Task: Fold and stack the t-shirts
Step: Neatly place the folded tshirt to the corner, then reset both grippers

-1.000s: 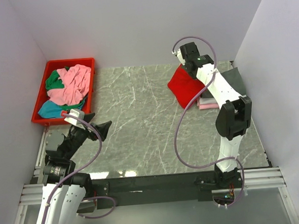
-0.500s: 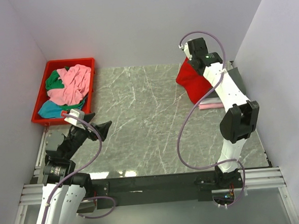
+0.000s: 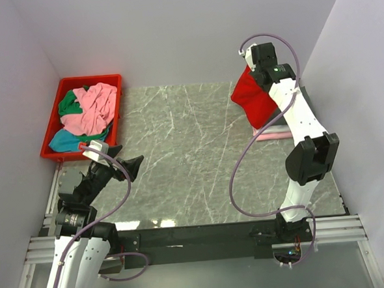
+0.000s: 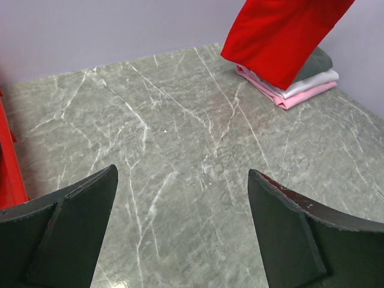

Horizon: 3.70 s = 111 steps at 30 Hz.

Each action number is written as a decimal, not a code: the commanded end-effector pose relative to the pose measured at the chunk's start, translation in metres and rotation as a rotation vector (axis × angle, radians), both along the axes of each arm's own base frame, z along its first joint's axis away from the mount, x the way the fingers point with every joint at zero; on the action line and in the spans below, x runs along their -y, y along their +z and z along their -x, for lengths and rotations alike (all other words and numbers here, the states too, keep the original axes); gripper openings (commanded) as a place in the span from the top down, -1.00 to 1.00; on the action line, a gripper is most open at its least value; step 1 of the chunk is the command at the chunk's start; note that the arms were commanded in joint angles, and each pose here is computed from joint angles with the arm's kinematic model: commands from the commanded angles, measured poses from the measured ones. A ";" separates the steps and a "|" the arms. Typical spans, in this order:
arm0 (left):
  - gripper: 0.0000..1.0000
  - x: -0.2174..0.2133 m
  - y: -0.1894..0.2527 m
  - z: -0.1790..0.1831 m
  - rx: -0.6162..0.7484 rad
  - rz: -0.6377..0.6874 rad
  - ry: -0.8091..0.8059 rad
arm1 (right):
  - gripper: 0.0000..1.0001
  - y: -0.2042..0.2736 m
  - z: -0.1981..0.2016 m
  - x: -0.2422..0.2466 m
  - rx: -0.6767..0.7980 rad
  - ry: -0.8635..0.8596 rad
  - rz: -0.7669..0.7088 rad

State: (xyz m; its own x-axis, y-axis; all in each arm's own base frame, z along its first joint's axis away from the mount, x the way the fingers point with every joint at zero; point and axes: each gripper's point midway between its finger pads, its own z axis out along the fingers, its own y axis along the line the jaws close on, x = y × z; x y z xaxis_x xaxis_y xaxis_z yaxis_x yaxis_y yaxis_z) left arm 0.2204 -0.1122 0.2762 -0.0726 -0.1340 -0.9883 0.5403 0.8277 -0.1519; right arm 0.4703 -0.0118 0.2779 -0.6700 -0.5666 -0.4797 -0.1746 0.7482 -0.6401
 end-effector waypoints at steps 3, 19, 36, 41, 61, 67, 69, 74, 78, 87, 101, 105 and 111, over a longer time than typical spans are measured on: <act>-0.89 0.004 0.011 0.003 0.046 0.013 -0.027 | 1.00 0.057 0.004 0.020 0.153 -0.044 -0.004; -0.89 0.004 0.011 0.003 0.046 0.013 -0.028 | 1.00 0.046 -0.007 0.047 0.145 -0.086 -0.018; -0.89 0.005 0.007 0.001 0.032 0.009 -0.031 | 1.00 -0.020 -0.027 0.095 0.076 -0.149 -0.049; -0.89 0.005 0.006 0.000 0.026 0.009 -0.030 | 1.00 -0.032 -0.033 0.108 0.074 -0.172 -0.061; -0.89 0.007 -0.001 -0.004 -0.002 0.004 -0.040 | 0.93 -0.097 -0.048 0.159 0.034 -0.260 -0.108; -0.89 0.007 -0.002 -0.005 -0.010 0.003 -0.036 | -0.34 -0.137 -0.038 0.183 -0.033 -0.355 -0.059; -0.89 0.006 -0.003 -0.006 -0.009 0.001 -0.033 | -0.53 -0.124 -0.034 0.188 0.011 -0.377 -0.047; -0.89 0.007 -0.003 -0.007 -0.014 0.004 -0.034 | -0.68 -0.086 -0.017 0.176 0.092 -0.350 -0.089; -0.89 0.006 -0.003 -0.006 -0.018 0.005 -0.033 | -0.71 -0.072 -0.008 0.136 0.081 -0.196 -0.256; -0.94 -0.007 0.001 -0.012 -0.027 0.033 0.063 | -0.76 -0.057 0.042 0.007 0.046 0.345 -0.671; -0.99 -0.063 0.000 -0.060 -0.341 0.215 0.524 | -0.88 -0.009 0.133 0.035 0.526 -0.047 -0.734; -0.99 -0.071 0.003 -0.058 -0.319 0.149 0.546 | -0.87 -0.006 0.149 0.033 0.584 -0.089 -0.775; -0.99 -0.075 -0.001 -0.047 -0.296 0.112 0.541 | -0.87 0.005 0.167 0.033 0.652 -0.156 -0.833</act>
State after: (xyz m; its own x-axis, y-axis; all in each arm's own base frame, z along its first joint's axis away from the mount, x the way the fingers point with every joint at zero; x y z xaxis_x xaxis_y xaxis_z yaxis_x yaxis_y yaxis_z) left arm 0.2720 -0.0441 0.2620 -0.2787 -0.3571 -0.8915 -0.0318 0.9312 -0.3630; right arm 0.3079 -0.0394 0.2701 -0.2397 0.0994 -0.9657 0.0859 0.9930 0.0809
